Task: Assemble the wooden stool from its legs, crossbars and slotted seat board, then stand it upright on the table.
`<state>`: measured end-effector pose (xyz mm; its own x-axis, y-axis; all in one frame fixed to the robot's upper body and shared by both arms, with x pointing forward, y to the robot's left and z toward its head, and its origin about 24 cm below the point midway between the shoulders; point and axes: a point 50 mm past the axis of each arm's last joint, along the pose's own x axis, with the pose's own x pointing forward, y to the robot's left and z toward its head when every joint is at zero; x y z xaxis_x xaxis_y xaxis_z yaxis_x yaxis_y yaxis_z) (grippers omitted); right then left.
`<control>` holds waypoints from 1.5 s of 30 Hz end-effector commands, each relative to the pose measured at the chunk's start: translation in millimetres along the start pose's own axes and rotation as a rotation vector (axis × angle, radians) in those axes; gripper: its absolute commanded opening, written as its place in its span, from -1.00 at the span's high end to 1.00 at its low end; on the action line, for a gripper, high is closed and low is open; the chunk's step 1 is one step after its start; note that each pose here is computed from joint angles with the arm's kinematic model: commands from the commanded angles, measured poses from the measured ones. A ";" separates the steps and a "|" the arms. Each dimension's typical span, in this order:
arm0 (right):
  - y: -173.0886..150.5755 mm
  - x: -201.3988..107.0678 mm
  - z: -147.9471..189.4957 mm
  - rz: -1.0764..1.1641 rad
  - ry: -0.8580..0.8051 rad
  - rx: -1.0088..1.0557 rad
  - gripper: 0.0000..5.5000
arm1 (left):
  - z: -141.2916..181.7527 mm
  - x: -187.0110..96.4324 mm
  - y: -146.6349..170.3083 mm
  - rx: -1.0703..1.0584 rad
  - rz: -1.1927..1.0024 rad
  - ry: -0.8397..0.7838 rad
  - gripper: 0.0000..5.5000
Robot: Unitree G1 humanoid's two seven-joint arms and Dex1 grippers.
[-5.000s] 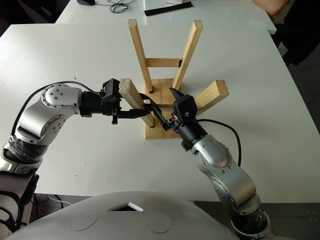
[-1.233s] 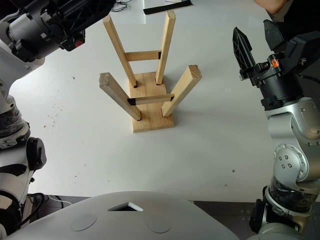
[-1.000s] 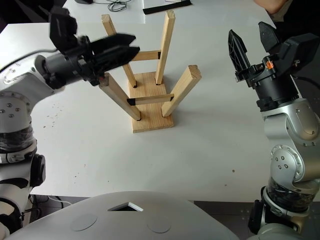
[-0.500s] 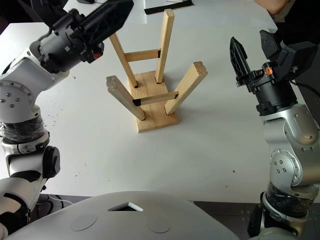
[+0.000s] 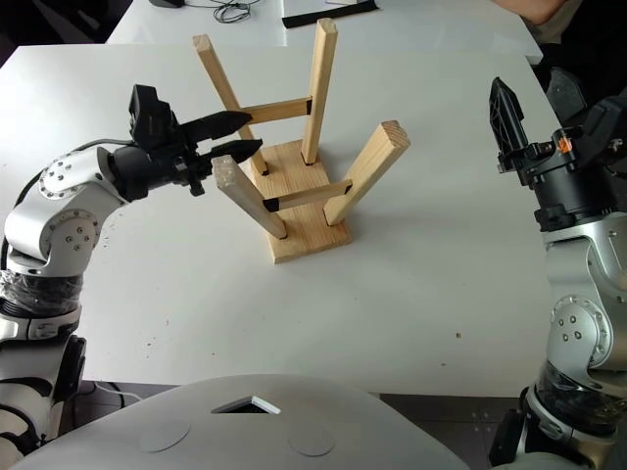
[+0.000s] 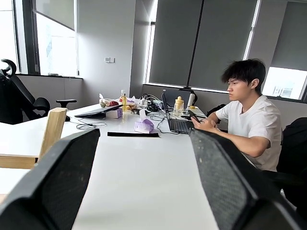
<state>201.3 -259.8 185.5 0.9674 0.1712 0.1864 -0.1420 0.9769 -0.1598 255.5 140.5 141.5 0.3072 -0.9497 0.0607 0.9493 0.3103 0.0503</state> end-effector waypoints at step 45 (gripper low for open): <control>81.3 -97.7 -98.2 0.476 0.627 -0.175 -0.04 | -45.4 -135.7 -17.8 -0.224 -0.111 0.411 0.49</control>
<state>110.4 -211.0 54.8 0.7524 0.3977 -0.5252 -0.5793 0.7790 -0.2400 194.6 249.1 85.0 0.1580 -0.9496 -0.2709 0.9552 0.2165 -0.2018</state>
